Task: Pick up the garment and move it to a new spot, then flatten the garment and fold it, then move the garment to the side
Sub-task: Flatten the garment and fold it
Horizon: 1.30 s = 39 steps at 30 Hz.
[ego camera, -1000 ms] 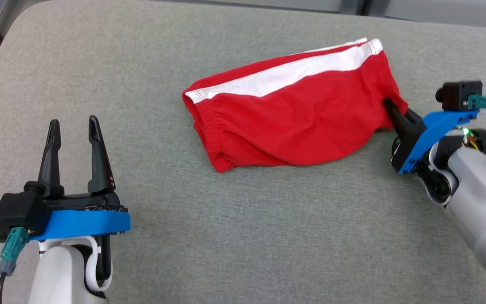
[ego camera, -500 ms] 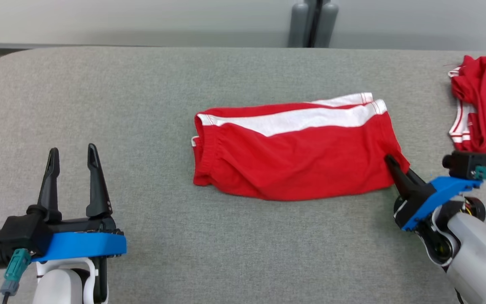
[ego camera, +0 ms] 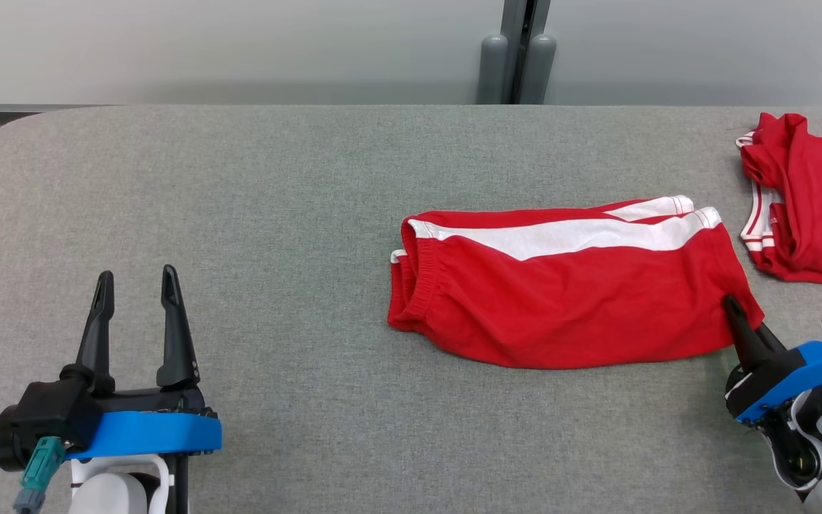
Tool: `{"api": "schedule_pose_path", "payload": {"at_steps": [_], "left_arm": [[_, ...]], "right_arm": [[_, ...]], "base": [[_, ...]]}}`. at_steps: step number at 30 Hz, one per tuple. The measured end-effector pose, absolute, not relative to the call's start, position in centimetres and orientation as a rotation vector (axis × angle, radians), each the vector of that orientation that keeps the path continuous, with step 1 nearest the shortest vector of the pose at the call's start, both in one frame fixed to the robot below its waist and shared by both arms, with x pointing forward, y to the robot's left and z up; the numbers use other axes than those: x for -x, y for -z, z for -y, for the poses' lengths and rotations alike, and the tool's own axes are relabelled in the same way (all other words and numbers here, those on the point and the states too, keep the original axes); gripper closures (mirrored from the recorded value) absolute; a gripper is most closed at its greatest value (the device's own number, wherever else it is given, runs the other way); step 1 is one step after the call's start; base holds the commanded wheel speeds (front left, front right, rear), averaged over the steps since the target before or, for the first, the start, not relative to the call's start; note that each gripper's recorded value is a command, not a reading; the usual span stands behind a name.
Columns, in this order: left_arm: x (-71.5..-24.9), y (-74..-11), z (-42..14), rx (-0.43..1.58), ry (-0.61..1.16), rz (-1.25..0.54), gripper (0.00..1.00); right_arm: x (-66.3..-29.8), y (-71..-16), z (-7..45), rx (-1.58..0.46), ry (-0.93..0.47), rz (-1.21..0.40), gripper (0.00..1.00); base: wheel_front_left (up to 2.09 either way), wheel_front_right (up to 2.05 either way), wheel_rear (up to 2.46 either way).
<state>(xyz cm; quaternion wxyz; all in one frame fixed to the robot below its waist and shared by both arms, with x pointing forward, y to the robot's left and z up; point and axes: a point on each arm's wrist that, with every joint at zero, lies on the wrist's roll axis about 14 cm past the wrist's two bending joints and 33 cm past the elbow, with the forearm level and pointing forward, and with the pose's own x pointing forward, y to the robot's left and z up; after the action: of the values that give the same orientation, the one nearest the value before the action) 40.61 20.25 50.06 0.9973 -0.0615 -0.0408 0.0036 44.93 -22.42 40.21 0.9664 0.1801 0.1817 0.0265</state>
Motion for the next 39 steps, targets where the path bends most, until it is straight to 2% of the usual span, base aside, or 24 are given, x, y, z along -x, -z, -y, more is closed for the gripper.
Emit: {"api": "schedule_pose_path", "payload": {"at_steps": [9,21,31,39], "left_arm": [[-40.1,-49.8,-20.3,0.124,-0.008,0.073,0.0],[-39.1,-50.3,-20.9,0.121,-0.027,0.083,0.0],[-38.1,-50.4,-22.2,0.12,-0.065,0.085,0.0],[-37.4,-50.1,-22.9,0.124,-0.09,0.075,0.0]], "right_arm": [[-46.1,-42.3,19.3,-0.386,-0.121,-0.29,1.0],[-48.0,-48.5,10.0,-0.404,-0.367,-0.136,1.0],[-47.2,-49.2,2.6,-0.382,-0.552,-0.17,1.0],[-46.2,-47.8,-0.6,-0.385,-0.61,-0.225,1.0]], "base": [[0.0,0.0,0.0],[0.0,0.0,0.0],[0.0,0.0,0.0],[0.0,0.0,0.0]]}}
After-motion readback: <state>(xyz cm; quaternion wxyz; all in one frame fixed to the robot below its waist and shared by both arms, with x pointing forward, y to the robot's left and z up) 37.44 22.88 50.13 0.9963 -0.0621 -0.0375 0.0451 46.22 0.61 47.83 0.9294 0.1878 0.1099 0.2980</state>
